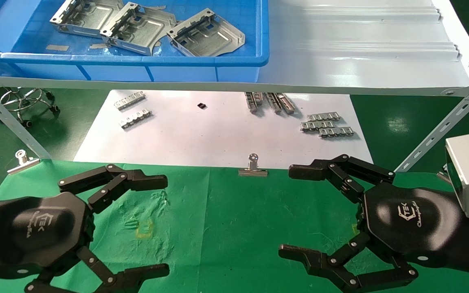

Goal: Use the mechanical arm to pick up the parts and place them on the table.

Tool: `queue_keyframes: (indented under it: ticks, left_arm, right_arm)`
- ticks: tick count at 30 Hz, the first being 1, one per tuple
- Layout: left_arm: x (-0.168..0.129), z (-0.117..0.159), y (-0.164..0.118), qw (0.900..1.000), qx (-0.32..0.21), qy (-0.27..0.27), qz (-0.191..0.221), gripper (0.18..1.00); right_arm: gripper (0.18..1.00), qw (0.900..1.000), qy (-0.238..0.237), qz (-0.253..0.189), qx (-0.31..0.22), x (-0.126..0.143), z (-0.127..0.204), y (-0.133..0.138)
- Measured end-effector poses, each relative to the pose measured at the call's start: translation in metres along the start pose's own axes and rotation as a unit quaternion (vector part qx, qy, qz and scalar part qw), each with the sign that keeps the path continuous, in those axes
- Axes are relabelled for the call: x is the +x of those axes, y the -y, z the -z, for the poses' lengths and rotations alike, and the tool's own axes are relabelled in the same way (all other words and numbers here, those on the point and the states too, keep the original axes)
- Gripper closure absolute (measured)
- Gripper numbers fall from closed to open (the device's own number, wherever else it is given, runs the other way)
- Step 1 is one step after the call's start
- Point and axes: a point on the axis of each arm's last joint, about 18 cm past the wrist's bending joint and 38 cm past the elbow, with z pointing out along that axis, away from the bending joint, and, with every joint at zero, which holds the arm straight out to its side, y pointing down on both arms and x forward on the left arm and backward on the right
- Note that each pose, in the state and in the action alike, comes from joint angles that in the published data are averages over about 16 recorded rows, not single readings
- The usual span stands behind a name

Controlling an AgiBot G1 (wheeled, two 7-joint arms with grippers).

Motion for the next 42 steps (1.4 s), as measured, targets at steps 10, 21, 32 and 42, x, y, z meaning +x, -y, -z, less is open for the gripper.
queue_keyframes:
  ticks: [10,21,32,42]
  left_arm:
    - [0.000,0.000,0.000,1.0000,0.000,0.000,0.000,0.183]
    - [-0.003,-0.001,0.001,0.9999,0.008,0.006,0.003,0.183]
    - [-0.037,-0.012,0.014,0.9964,0.048,0.069,0.002,0.183]
    - [-0.101,-0.018,0.039,0.9842,0.068,0.164,-0.011,0.183]
  right_arm:
    - [0.178,1.000,0.000,0.000,0.000,0.000,0.000,0.000]
    - [0.180,1.000,0.000,0.000,0.000,0.000,0.000,0.000]
    - [0.226,1.000,0.000,0.000,0.000,0.000,0.000,0.000]
    - [0.357,1.000,0.000,0.000,0.000,0.000,0.000,0.000]
